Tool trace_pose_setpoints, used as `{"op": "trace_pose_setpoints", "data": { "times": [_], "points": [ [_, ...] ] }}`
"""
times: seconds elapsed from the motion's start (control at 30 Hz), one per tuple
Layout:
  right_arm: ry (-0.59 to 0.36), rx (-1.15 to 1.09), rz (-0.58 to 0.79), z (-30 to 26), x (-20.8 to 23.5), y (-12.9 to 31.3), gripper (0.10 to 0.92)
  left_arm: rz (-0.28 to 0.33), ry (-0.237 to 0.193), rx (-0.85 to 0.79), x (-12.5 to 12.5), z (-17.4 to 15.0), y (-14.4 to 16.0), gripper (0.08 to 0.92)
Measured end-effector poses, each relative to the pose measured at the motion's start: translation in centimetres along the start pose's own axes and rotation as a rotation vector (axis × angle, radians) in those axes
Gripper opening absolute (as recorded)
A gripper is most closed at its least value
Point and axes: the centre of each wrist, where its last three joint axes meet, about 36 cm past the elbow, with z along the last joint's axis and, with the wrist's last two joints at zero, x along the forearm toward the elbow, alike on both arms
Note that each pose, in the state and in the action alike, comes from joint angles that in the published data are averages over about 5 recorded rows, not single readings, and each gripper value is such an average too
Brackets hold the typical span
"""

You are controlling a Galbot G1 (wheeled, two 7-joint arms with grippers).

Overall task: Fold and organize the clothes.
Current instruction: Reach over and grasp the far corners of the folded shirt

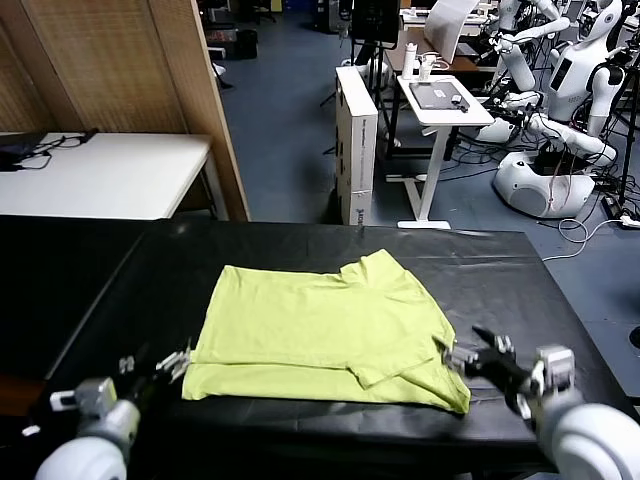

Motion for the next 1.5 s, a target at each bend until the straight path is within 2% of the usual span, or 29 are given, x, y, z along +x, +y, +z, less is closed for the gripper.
{"op": "trace_pose_setpoints", "data": {
  "times": [0.2, 0.5, 0.7, 0.87, 1.0, 1.17, 1.27, 1.5],
  "points": [
    [0.024, 0.029, 0.011, -1.5, -2.8, -0.1, 0.907, 0.086, 0.063, 0.026, -4.5, -2.1, 0.0, 0.907],
    [0.03, 0.062, 0.022, -2.9, -5.6, 0.6, 0.907, 0.161, 0.139, 0.005, -10.6, -3.2, 0.1, 0.907],
    [0.034, 0.073, 0.024, -3.6, -6.7, 0.9, 0.907, 0.163, 0.144, -0.016, -12.9, -3.9, 0.4, 0.907],
    [0.029, 0.074, 0.023, -3.9, -7.6, 1.0, 0.907, 0.149, 0.119, -0.036, -14.1, -4.2, 0.6, 0.868],
    [0.037, 0.073, 0.026, -4.0, -8.2, 1.0, 0.907, 0.139, 0.09, -0.058, -15.2, -4.4, 0.6, 0.743],
    [0.046, 0.076, 0.031, -4.1, -8.8, 0.9, 0.907, 0.132, 0.092, -0.064, -16.5, -4.3, 0.5, 0.457],
    [0.052, 0.078, 0.031, -4.1, -9.2, 1.0, 0.907, 0.127, 0.099, -0.065, -17.2, -4.2, 0.5, 0.329],
    [0.063, 0.087, 0.032, -3.9, -9.7, 1.2, 0.892, 0.119, 0.122, -0.074, -18.1, -3.8, 0.9, 0.212]
  ]
}}
